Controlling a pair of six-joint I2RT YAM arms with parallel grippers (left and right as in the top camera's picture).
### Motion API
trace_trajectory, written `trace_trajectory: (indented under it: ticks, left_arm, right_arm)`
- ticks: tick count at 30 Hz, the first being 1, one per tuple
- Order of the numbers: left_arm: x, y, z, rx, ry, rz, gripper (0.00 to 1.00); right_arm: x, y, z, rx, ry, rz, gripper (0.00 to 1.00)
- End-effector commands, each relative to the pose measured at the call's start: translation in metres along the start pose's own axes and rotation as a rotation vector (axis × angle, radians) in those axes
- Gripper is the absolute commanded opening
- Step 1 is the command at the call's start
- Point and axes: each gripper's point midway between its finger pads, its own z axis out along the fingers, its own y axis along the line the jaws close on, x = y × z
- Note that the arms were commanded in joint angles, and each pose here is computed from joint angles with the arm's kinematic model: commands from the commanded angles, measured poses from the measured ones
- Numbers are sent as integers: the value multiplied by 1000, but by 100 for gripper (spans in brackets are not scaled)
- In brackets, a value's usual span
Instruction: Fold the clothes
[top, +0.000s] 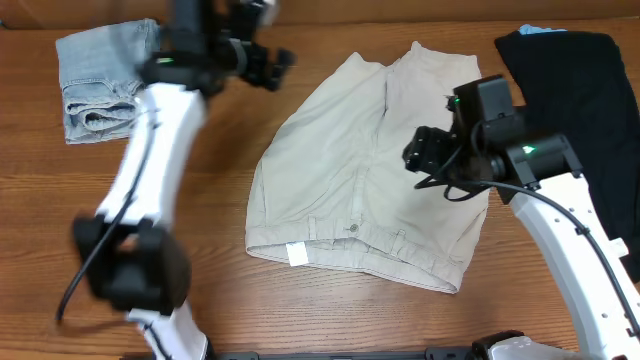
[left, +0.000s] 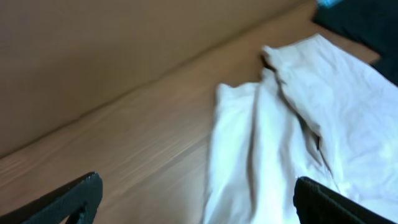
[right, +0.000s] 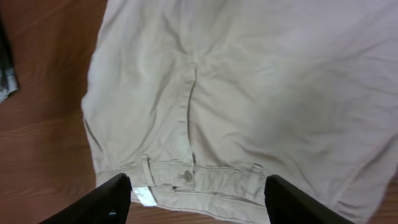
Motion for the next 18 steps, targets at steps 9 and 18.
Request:
trace_trajectory:
  ticks: [9,18]
  left_arm:
    - [58,-43,152,-38,59,129,100]
    - [98,-23,191,-131,89,31,100]
  right_arm:
    - [-5,-21,-8,86,-19,-10,73]
    - [-5,-22,-8,90,-22,-10,73]
